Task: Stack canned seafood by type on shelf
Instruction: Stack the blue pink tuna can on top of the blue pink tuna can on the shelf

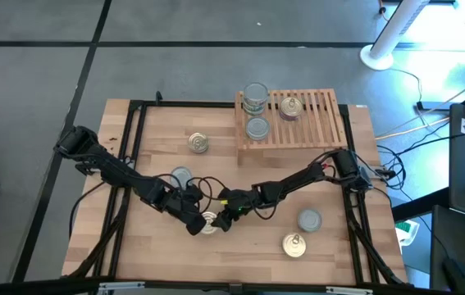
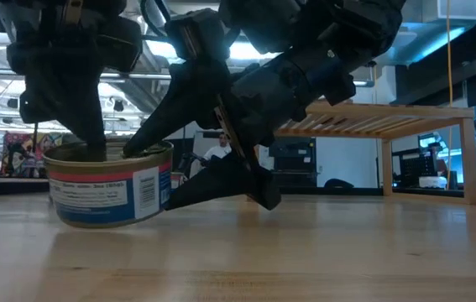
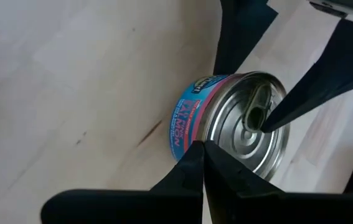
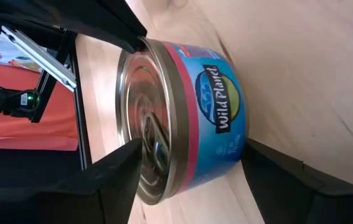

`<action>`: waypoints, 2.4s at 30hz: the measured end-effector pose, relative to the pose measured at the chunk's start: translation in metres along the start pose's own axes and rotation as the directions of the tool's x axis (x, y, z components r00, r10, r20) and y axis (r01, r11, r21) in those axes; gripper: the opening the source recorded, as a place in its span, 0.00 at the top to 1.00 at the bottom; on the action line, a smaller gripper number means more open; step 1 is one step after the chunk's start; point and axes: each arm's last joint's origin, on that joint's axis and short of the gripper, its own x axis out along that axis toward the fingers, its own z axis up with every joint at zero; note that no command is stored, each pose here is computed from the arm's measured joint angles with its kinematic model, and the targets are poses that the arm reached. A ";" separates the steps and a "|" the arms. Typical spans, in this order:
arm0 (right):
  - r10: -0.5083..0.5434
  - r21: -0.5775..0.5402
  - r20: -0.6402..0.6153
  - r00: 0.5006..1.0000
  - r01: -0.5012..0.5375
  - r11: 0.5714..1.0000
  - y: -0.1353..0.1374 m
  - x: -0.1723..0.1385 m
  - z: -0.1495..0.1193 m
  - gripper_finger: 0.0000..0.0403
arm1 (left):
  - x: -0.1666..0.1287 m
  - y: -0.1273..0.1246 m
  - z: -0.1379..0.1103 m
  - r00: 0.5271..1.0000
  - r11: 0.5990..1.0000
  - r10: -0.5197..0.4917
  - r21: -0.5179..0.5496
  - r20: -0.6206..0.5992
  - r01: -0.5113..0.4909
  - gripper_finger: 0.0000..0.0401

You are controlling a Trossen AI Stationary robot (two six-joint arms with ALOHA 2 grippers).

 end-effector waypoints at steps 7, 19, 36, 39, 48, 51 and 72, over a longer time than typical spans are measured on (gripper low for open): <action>0.020 0.001 -0.033 0.999 -0.020 1.000 0.000 0.000 -0.001 0.33 | 0.013 -0.004 -0.001 1.000 0.999 -0.011 0.031 0.014 0.011 1.00; 0.065 0.055 -0.103 0.993 -0.059 0.997 0.001 0.000 -0.003 0.33 | 0.021 -0.005 -0.002 0.998 0.999 0.005 0.044 0.063 -0.008 1.00; 0.091 0.190 -0.134 0.987 -0.065 0.980 0.003 0.000 -0.003 0.33 | 0.020 -0.006 0.000 0.985 0.999 0.030 0.015 0.169 -0.033 1.00; 0.089 0.187 -0.128 0.988 -0.064 0.980 0.004 0.000 -0.003 0.33 | 0.020 -0.009 0.000 0.983 1.000 0.011 0.019 0.183 -0.015 1.00; 0.080 0.182 -0.109 0.991 -0.059 0.982 0.004 -0.001 -0.003 0.33 | 0.019 -0.010 -0.002 0.984 1.000 0.005 0.026 0.176 -0.010 1.00; 0.069 0.181 -0.093 0.993 -0.051 0.982 0.004 0.000 -0.003 0.33 | 0.019 -0.010 -0.002 0.985 1.000 0.001 0.026 0.174 -0.006 1.00; 0.033 0.178 -0.043 0.999 -0.024 0.984 0.002 0.000 -0.001 0.33 | 0.019 -0.010 -0.002 0.986 1.000 -0.006 0.021 0.166 0.002 1.00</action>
